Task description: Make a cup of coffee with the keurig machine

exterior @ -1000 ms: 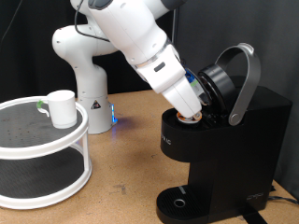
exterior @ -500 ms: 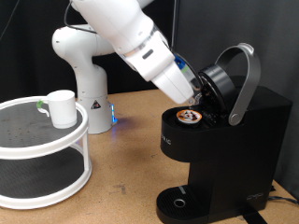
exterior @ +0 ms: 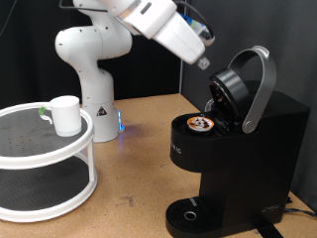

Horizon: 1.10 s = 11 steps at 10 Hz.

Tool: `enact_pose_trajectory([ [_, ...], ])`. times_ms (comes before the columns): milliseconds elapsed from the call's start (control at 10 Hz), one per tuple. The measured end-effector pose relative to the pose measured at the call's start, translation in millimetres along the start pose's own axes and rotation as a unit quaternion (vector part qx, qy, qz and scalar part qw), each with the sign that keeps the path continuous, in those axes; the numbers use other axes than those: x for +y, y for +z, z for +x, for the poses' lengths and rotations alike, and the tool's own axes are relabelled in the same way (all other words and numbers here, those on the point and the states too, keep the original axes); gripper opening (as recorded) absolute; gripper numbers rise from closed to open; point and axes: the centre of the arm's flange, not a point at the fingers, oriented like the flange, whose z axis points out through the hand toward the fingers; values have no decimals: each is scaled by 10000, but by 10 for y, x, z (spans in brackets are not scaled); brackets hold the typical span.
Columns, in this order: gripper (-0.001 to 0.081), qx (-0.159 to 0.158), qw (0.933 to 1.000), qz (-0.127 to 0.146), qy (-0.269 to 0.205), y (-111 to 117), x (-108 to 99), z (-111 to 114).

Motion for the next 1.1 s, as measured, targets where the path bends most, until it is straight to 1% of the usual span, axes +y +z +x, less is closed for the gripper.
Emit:
enact_pose_trajectory([
  [100,800,44,10000,17,-80,-98,-70,60],
  [200,800,83,9999,63,-57,-170,-117,94],
  [300,800,99,9999,111,19,-211,-131,106],
  [400,800,90,9999,108,15,-202,-124,100],
  [500,800,345,9993,123,115,-201,-112,132],
  [600,800,705,9972,109,205,-212,-101,191],
  [700,800,1003,9946,167,224,-209,-127,264],
  [800,800,1116,9934,224,134,-192,-180,336],
  [900,800,1079,9939,237,-32,-154,-262,422],
  [1000,800,880,9957,192,-232,-80,-362,513],
  [1100,800,564,9974,95,-429,13,-472,605],
])
